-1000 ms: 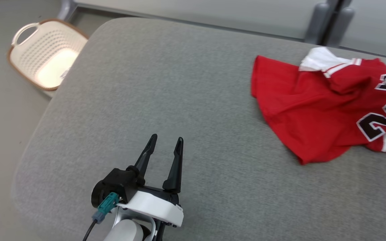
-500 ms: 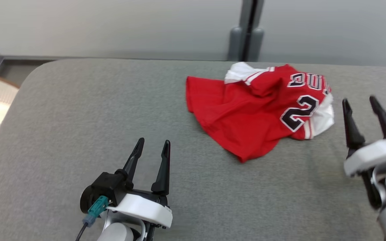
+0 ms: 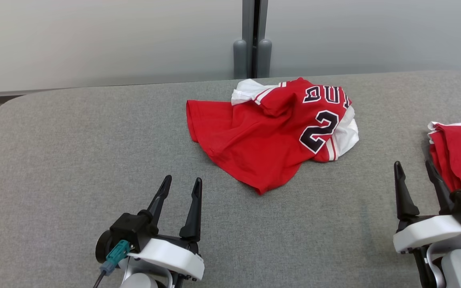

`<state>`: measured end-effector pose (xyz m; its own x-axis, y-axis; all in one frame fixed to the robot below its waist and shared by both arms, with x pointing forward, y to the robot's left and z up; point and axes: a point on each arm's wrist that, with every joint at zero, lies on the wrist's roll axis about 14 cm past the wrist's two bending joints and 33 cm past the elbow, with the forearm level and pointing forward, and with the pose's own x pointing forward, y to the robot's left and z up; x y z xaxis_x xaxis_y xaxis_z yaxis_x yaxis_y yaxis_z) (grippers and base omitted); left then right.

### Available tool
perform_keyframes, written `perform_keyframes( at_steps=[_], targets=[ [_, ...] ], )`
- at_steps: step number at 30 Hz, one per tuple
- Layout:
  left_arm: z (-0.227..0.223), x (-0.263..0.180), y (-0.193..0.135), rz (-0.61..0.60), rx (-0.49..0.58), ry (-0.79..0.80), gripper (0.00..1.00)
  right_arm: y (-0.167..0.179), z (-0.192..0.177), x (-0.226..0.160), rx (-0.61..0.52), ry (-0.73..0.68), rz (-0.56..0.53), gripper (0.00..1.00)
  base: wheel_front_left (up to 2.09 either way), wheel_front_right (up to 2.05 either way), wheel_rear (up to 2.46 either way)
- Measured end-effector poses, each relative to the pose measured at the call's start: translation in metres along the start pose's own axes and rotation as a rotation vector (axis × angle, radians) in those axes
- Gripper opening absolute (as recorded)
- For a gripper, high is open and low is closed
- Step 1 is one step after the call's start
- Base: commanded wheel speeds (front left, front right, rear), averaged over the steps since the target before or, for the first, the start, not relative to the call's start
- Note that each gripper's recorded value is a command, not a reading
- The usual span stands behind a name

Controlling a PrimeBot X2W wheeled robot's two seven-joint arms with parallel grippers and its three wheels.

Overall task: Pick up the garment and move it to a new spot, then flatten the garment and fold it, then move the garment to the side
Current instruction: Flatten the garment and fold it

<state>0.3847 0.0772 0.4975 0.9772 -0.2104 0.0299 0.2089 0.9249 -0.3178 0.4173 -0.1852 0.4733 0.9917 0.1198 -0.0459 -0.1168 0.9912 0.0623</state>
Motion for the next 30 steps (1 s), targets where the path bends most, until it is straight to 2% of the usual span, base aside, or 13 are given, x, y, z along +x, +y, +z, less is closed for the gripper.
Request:
perform_keyframes(
  at_steps=[5,13,21,26,30],
  targets=[
    [-0.003,0.004,0.000,-0.006,-0.001,0.009,1.00,-0.005,0.001,0.014,-0.006,0.015,-0.007,1.00,0.00,0.00,0.00],
    [-0.015,0.015,0.012,0.015,0.000,0.042,1.00,-0.034,-0.006,0.075,-0.041,0.141,-0.042,1.00,0.00,0.00,0.00],
    [-0.025,0.021,0.035,0.071,0.000,0.070,1.00,-0.044,-0.056,0.119,-0.019,0.331,-0.033,1.00,0.00,0.00,0.00],
    [-0.034,0.023,0.054,0.118,0.008,0.095,1.00,-0.035,-0.083,0.146,-0.008,0.407,-0.003,1.00,0.00,0.00,0.00],
    [-0.038,0.026,0.060,0.131,0.009,0.107,1.00,-0.023,-0.103,0.154,-0.011,0.465,0.035,1.00,0.00,0.00,0.00]
  ],
)
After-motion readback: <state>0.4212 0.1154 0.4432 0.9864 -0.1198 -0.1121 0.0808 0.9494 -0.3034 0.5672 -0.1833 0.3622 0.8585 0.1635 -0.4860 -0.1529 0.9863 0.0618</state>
